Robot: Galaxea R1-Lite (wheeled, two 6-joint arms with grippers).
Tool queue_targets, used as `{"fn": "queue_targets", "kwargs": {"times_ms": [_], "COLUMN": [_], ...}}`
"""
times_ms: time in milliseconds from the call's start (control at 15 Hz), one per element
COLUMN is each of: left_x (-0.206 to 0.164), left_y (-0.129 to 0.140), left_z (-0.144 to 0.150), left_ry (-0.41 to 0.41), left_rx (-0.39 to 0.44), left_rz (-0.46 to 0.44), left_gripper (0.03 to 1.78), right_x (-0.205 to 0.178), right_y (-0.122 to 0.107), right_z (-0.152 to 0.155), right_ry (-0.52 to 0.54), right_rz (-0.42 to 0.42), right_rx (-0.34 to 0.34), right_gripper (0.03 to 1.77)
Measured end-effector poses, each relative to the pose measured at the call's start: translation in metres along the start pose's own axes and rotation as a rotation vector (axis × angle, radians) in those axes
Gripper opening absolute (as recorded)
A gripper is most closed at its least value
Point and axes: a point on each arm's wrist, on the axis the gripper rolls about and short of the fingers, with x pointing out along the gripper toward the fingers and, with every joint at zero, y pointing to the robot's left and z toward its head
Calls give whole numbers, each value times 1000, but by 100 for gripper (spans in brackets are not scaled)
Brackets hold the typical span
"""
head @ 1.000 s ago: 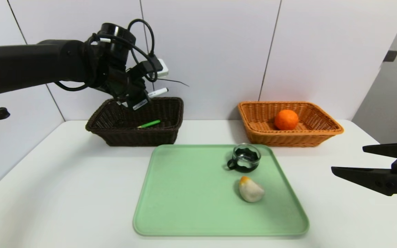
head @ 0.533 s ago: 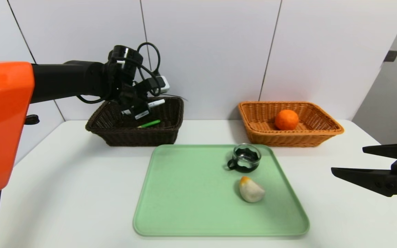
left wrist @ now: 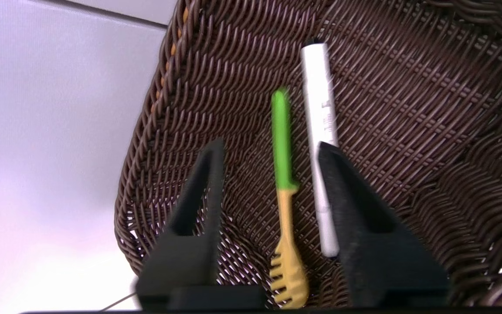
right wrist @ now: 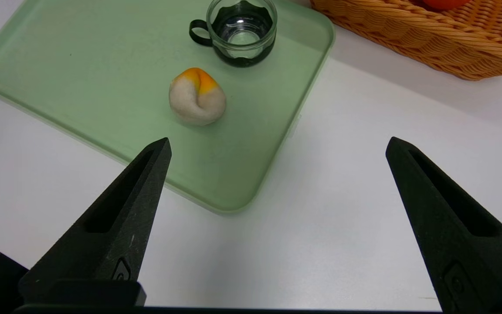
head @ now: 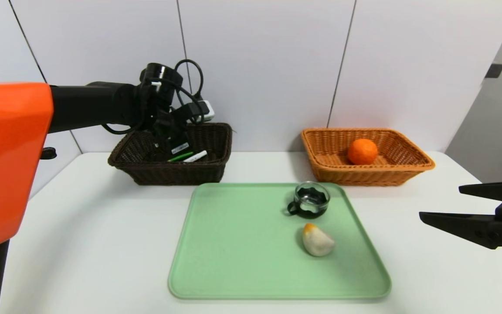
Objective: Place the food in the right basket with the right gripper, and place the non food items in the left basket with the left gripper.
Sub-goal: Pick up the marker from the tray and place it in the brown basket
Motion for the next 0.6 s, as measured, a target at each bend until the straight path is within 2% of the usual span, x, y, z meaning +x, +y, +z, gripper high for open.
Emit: {"fn": "queue_targets", "kwargs": {"times_ms": [133,267,600], "left_x": [-3,-14,-61], "left_y": [3,10,15], "left_z": [1,5,20], "left_ry": [3,-29,-94], "left_rx": [-42,-114,-408], "left_rz": [17,50,51], "left_gripper": [103,119,143], "right_x": [-1,-1,-2], "right_y": [0,0,0], "right_z": [0,0,1], "right_ry": [-3,-4,-8], "right_rz": [0,0,-1], "right_rx": [0,1,-2], "right_gripper": [170,170,170]}}
